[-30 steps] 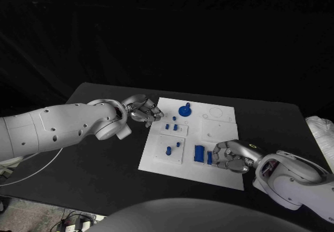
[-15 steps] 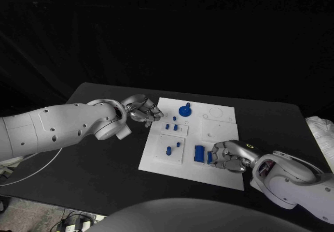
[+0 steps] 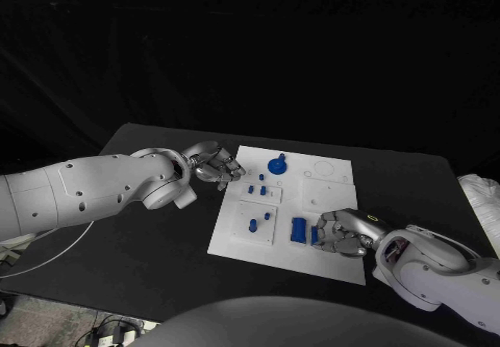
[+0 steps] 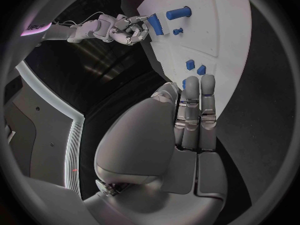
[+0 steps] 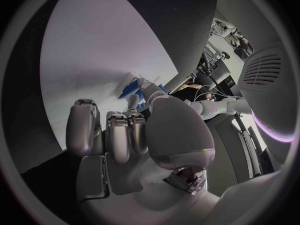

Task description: Assemble the parts on the task board

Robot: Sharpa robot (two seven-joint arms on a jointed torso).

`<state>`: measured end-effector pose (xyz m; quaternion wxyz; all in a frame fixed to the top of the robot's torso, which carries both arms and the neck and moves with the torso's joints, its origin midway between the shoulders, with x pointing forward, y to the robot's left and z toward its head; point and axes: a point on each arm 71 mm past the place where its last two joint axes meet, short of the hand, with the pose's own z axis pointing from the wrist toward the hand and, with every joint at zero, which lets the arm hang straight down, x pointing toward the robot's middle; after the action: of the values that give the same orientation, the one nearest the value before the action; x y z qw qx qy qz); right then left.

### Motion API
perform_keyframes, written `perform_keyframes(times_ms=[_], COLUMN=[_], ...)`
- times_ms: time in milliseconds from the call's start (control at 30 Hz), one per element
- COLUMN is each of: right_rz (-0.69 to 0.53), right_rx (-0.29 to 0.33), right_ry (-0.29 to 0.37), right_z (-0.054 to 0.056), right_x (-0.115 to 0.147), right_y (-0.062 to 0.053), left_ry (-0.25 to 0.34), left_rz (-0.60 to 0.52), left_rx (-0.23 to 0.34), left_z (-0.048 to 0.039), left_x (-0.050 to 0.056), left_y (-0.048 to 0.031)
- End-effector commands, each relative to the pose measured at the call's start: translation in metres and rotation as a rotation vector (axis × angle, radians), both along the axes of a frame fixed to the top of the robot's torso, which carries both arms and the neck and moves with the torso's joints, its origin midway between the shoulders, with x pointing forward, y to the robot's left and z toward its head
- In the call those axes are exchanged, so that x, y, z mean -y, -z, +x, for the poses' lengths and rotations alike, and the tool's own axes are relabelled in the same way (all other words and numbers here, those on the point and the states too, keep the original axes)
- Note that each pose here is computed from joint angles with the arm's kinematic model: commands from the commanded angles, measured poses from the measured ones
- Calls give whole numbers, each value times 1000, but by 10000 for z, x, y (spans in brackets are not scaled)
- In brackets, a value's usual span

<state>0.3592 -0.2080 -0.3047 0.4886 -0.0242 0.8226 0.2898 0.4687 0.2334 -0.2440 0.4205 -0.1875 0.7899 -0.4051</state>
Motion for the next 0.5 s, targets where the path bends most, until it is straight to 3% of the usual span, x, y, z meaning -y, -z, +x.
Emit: perform_keyframes(times_ms=[33,267,500], right_rz=[-16,-12,16], right_rx=[-29,-60,-51], right_ry=[21,38,41], right_z=[0,-1,-9], right_x=[14,20,23], right_y=[31,48,26], left_ry=[9,9,9], left_rz=[-8,-8,-5], left_rx=[-3,-4,-7], left_z=[-7,-7,-8], left_x=[21,23,19], left_y=[-2,-1,3])
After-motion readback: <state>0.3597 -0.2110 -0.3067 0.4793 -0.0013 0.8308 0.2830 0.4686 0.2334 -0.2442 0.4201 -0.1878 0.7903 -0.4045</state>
